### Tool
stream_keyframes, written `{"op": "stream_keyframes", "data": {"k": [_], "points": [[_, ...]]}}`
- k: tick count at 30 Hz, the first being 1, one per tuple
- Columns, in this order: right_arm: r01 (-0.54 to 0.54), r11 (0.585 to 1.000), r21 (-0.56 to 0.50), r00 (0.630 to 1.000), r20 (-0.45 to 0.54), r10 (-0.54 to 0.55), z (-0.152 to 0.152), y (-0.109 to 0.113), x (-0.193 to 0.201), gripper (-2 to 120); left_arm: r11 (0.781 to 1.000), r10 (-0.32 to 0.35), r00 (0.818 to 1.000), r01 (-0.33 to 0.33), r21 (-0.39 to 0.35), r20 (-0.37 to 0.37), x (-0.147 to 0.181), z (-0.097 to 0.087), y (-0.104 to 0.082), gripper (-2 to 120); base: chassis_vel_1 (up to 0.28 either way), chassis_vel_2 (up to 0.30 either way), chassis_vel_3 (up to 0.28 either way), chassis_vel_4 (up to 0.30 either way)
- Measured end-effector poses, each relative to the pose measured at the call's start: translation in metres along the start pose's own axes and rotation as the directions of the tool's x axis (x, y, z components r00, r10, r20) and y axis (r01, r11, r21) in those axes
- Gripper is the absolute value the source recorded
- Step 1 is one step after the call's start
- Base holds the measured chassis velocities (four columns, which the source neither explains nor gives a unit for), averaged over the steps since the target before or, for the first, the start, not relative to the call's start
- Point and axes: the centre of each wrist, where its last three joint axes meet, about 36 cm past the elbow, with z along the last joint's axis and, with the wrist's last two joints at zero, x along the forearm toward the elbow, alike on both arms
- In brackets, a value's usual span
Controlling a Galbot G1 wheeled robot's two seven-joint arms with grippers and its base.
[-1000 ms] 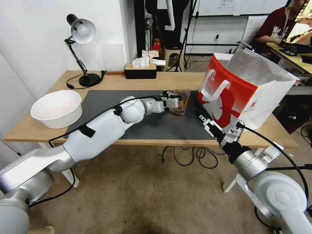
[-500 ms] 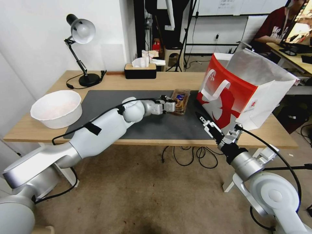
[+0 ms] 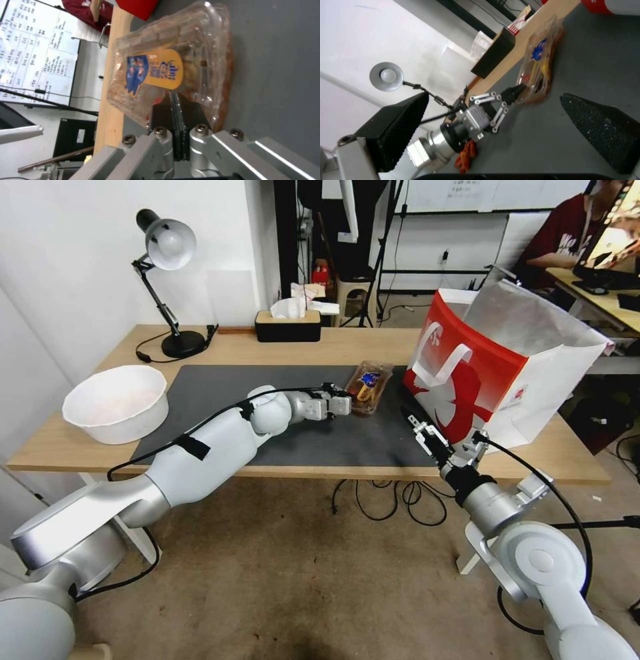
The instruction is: Close the disposable takeout box, then place it into the delivery bag.
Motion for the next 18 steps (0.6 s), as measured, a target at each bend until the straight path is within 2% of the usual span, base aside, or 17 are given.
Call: {"op": "stream_keyframes", "data": {"k": [6,11,18], "points": [[-0.015,1.0,-0.01,1.0,0.019,0.015,0.004,-0.001,-0.004,100,1.0,0.0,1.0,0.0,0.0,0.003,0.006,0.001,-0.005,0,0.0,0.0,0.0,0.0],[-0.092,0.995,-0.039,0.995,0.043,0.094,0.014,-0.003,-0.019,100,1.0,-0.002,1.0,0.001,0.009,0.005,0.01,0.002,-0.01,0,0.0,0.0,0.0,0.0],[-0.095,0.992,-0.08,0.994,0.045,0.099,0.027,0.0,-0.039,100,1.0,-0.005,1.0,0.005,0.014,0.009,0.011,0.0,-0.011,0,0.0,0.0,0.0,0.0]]}}
